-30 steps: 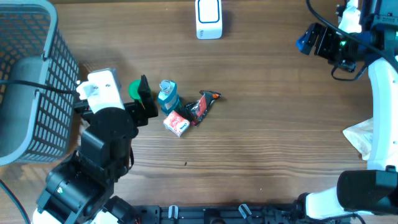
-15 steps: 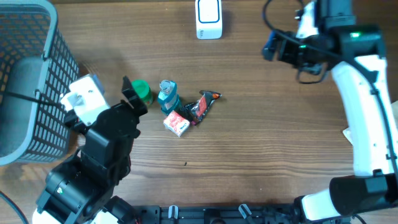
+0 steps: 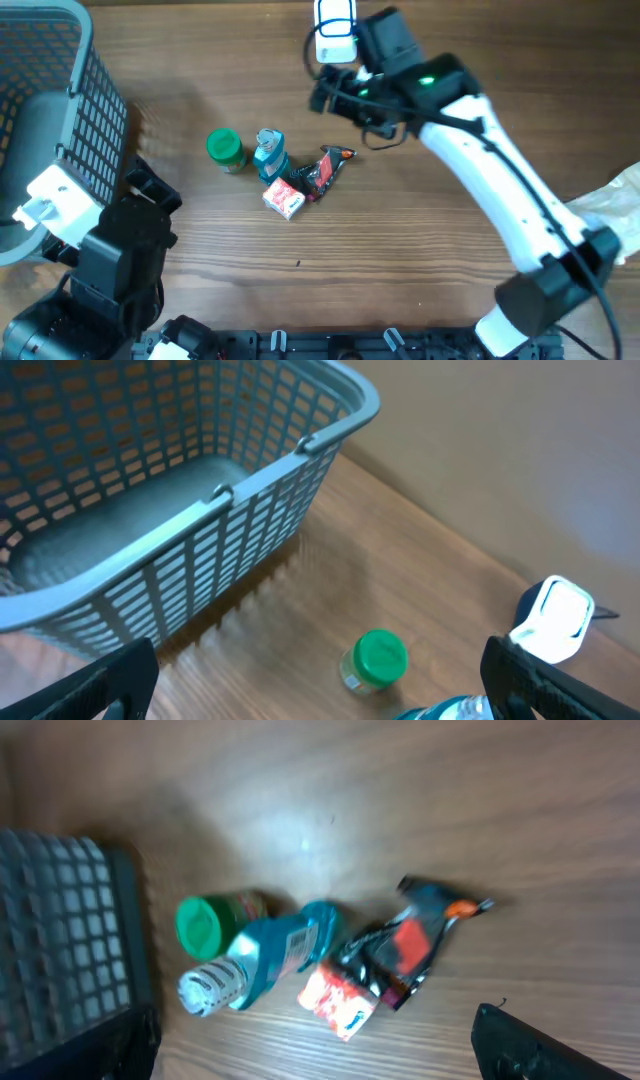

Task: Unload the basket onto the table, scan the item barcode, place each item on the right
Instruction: 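Reach the right gripper down over the blue Listerine bottle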

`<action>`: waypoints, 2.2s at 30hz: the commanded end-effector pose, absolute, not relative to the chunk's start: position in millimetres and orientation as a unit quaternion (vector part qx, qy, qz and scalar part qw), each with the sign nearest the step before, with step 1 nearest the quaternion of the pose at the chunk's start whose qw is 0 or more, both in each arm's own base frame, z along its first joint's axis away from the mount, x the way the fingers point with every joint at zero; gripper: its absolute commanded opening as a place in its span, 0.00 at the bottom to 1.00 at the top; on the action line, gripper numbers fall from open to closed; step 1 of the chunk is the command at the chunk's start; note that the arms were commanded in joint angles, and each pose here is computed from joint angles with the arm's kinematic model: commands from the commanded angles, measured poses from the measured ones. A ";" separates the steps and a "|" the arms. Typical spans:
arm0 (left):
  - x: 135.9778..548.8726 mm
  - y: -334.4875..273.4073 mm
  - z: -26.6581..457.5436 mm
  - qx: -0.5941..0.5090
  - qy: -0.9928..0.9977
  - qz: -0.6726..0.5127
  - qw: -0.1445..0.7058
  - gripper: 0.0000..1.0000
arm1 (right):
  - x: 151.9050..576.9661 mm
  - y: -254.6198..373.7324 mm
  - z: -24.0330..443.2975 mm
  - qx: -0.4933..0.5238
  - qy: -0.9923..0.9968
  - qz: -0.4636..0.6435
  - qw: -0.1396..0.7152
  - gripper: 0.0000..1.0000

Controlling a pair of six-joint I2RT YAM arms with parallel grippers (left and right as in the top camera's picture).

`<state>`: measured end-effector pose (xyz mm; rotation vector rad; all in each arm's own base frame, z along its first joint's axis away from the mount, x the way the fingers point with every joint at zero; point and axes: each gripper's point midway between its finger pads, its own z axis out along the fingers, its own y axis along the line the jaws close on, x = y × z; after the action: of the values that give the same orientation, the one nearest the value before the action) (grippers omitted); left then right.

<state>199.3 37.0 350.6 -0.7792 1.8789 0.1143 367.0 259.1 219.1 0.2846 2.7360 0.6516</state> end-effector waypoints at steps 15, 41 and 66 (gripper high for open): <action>188.4 44.1 339.5 -0.324 0.800 0.073 0.500 1.00 | 352.7 321.8 190.0 -0.470 0.838 0.126 0.248 1.00; 182.3 49.8 335.6 -0.319 0.805 0.095 0.491 1.00 | 357.2 398.3 148.6 -0.509 0.807 0.106 0.280 1.00; 181.1 50.5 334.4 -0.318 0.807 0.099 0.488 1.00 | 367.1 387.3 138.8 -0.478 0.830 0.077 0.275 0.34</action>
<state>181.8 46.5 330.9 -0.7416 1.9869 0.2334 359.9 388.1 137.9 -1.3051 2.2304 0.2274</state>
